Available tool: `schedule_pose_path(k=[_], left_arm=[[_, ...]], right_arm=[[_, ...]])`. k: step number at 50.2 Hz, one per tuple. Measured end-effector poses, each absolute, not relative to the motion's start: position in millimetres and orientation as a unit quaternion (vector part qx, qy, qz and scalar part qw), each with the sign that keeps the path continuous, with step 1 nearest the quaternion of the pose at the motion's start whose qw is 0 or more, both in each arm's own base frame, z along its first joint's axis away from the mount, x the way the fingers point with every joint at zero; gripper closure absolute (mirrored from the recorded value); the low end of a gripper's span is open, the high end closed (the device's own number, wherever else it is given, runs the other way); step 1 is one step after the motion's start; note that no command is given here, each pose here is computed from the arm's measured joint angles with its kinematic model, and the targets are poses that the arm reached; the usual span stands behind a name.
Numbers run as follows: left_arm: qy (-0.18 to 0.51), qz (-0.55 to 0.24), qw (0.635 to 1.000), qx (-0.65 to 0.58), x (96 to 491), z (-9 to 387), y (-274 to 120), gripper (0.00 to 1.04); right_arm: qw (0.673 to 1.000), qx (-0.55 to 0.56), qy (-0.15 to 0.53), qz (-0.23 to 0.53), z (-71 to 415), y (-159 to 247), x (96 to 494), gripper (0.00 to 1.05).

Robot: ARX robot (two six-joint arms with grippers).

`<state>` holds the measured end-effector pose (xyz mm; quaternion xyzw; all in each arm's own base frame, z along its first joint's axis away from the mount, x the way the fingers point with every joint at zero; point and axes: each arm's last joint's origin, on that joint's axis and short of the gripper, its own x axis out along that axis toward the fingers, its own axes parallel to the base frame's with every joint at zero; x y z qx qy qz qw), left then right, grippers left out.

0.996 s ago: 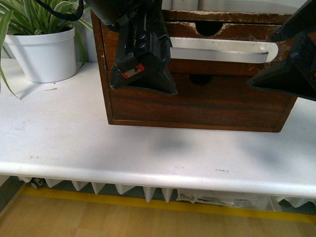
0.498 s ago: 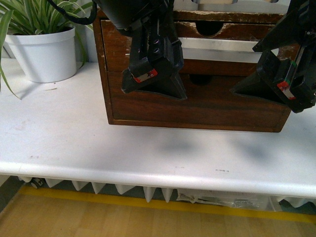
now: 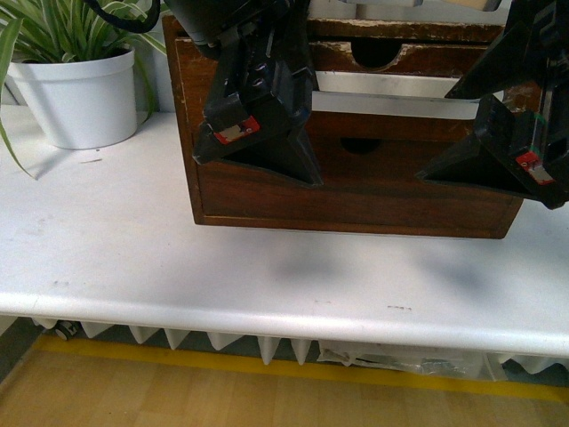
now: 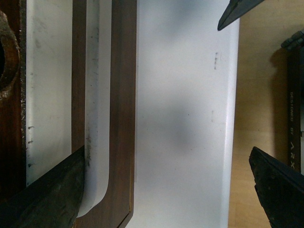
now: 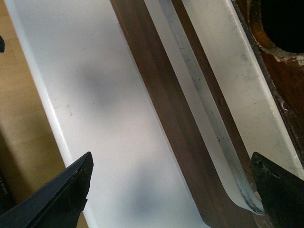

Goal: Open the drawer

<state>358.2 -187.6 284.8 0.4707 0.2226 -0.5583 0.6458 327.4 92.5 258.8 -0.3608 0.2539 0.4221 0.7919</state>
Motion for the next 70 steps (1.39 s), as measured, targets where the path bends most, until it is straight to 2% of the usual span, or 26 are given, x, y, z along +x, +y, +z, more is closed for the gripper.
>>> schedule_pose_path(k=[30, 36, 44, 52, 60, 70], left_arm=[[0.257, -0.586, 0.596, 0.484, 334.7, 293.8, -180.1, 0.06], [0.26, -0.592, 0.584, 0.491, 325.1, 294.8, -178.7, 0.06], [0.253, -0.591, 0.586, 0.494, 319.8, 294.4, -176.7, 0.06], [0.216, -0.571, 0.612, 0.503, 318.7, 296.4, -175.1, 0.06], [0.16, -0.551, 0.661, 0.484, 309.8, 303.8, -164.0, 0.06], [0.073, -0.469, 0.758, 0.446, 283.2, 318.4, -131.0, 0.06]], right_arm=[[0.732, -0.389, 0.264, 0.492, 265.6, 92.5, 299.3, 0.09], [0.725, -0.387, 0.266, 0.505, 266.3, 91.9, 292.2, 0.09], [0.726, -0.382, 0.26, 0.51, 265.3, 92.6, 288.4, 0.09], [0.741, -0.372, 0.241, 0.505, 266.2, 91.7, 285.9, 0.09], [0.771, -0.345, 0.19, 0.501, 282.4, 80.5, 270.8, 0.09], [0.837, -0.311, 0.116, 0.435, 289.5, 49.3, 243.8, 0.09]])
